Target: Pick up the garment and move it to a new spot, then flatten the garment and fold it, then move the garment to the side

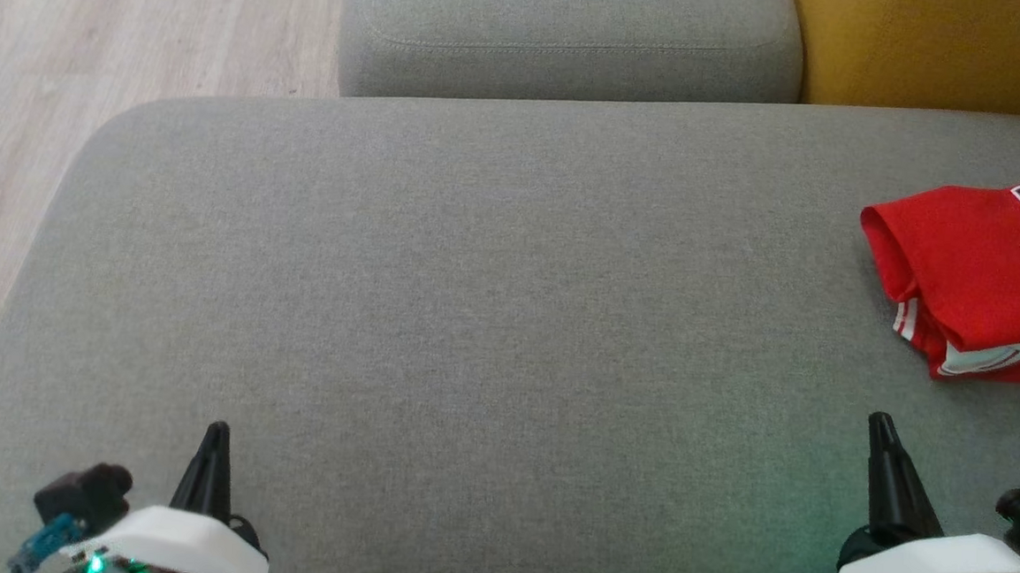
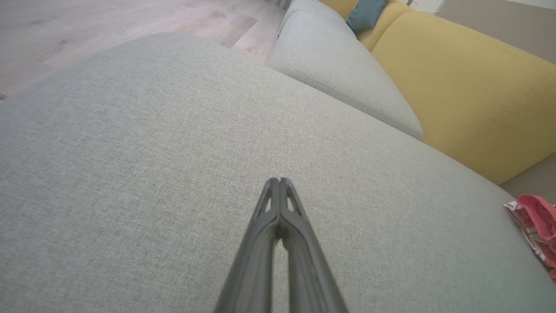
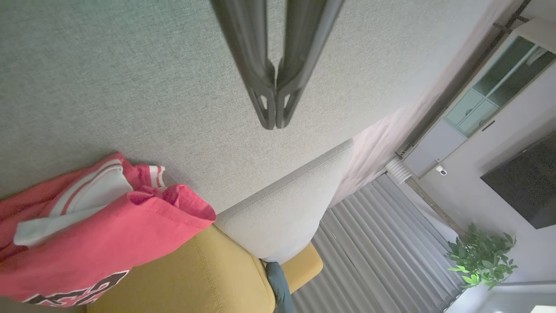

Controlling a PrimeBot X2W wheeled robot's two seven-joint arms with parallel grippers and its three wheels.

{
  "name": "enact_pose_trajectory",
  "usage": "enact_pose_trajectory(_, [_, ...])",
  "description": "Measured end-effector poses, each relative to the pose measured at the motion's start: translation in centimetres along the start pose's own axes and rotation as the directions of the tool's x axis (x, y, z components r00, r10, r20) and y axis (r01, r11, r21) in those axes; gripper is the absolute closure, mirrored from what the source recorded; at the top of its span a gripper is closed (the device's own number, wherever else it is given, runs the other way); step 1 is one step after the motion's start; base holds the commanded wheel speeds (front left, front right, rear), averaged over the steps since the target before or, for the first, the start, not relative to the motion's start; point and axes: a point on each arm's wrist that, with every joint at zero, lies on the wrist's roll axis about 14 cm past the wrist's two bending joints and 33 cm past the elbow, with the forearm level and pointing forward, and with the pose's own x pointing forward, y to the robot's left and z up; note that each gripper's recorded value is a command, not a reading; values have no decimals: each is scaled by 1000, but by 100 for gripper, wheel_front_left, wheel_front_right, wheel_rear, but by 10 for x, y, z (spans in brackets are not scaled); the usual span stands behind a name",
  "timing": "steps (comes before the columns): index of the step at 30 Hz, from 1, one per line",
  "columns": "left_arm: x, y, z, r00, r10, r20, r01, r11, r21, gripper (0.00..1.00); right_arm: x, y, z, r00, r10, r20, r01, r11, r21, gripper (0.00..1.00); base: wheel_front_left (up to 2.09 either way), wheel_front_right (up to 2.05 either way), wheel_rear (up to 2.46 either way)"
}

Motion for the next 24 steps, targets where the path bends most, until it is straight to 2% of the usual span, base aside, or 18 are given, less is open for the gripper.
enact_pose_trajectory(10, [3,-2,-1,1000,-1,-19,-2,992,-128,100,3,-2,1,1000,-6,10,5,993,118,100,0,0,0])
enact_pose_trajectory(24, [8,0,1,999,-2,-32,-7,958,-287,100,10,-3,5,1000,-8,19,3,963,268,100,0,0,0])
